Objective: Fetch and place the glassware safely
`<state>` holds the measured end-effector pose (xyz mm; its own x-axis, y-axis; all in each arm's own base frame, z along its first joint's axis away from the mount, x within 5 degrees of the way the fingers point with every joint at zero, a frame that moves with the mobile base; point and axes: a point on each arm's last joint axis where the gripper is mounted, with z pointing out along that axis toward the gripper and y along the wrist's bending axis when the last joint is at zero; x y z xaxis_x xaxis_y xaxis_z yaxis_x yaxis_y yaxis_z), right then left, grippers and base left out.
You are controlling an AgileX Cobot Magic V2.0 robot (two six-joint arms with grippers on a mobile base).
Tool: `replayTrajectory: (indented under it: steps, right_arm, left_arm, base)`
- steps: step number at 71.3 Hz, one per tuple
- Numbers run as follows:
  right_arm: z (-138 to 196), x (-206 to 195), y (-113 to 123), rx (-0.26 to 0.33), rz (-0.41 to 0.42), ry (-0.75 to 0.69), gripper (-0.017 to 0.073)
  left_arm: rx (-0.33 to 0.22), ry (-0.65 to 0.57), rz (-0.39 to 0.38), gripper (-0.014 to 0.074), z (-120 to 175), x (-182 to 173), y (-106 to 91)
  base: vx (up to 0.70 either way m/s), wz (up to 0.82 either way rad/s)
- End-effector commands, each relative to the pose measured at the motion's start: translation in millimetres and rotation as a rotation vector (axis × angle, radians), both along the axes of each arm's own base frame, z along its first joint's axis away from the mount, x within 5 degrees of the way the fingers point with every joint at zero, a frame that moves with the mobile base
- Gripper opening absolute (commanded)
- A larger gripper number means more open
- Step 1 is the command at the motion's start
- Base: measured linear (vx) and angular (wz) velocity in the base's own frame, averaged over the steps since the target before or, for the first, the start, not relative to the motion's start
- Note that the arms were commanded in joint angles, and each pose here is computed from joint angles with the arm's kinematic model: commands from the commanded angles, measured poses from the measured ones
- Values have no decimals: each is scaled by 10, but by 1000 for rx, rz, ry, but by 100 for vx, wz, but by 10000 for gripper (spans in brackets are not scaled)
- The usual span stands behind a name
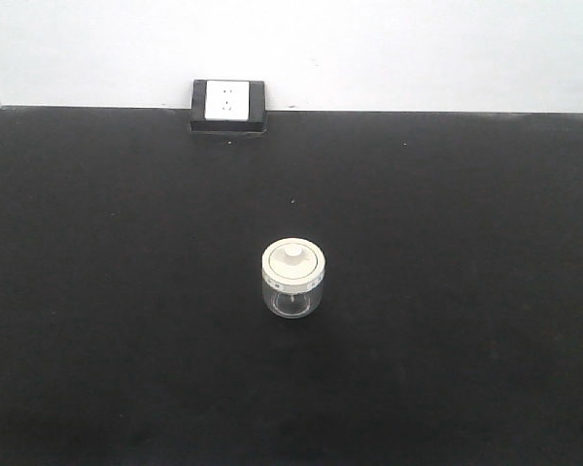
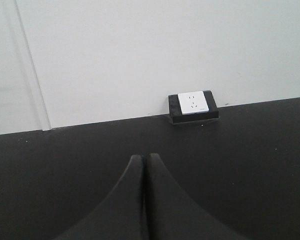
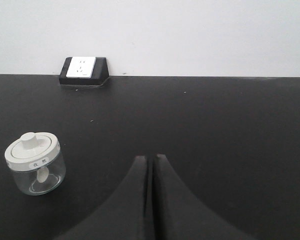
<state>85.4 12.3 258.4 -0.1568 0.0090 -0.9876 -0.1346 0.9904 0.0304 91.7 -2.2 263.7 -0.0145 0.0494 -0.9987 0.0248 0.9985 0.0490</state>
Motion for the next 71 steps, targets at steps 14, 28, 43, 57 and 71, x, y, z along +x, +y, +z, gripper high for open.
replayTrajectory:
  steps: [14,28,43,57,71]
  right_arm:
    - [130,-69,-37,-14,-37,-67,-3]
    - [131,-69,-37,-14,-38,-68,-3]
    - [131,-69,-37,-14,-38,-68,-3]
    - [131,-69,-37,-14,-38,-68,-3]
    - [131,-69,-37,-14,-38,-68,-3]
  left_arm:
    - [-19,-93,-5,-7,161,6,-5]
    - [-19,-93,-5,-7,161,6,-5]
    - [-19,-93,-5,-7,161,6,-5]
    - [-19,-93,-5,-7,161,6,-5]
    - [-19,-93,-5,-7,161,6,-5]
  base:
    - [0,0]
    - [0,0]
    - [0,0]
    - [0,0]
    - [0,0]
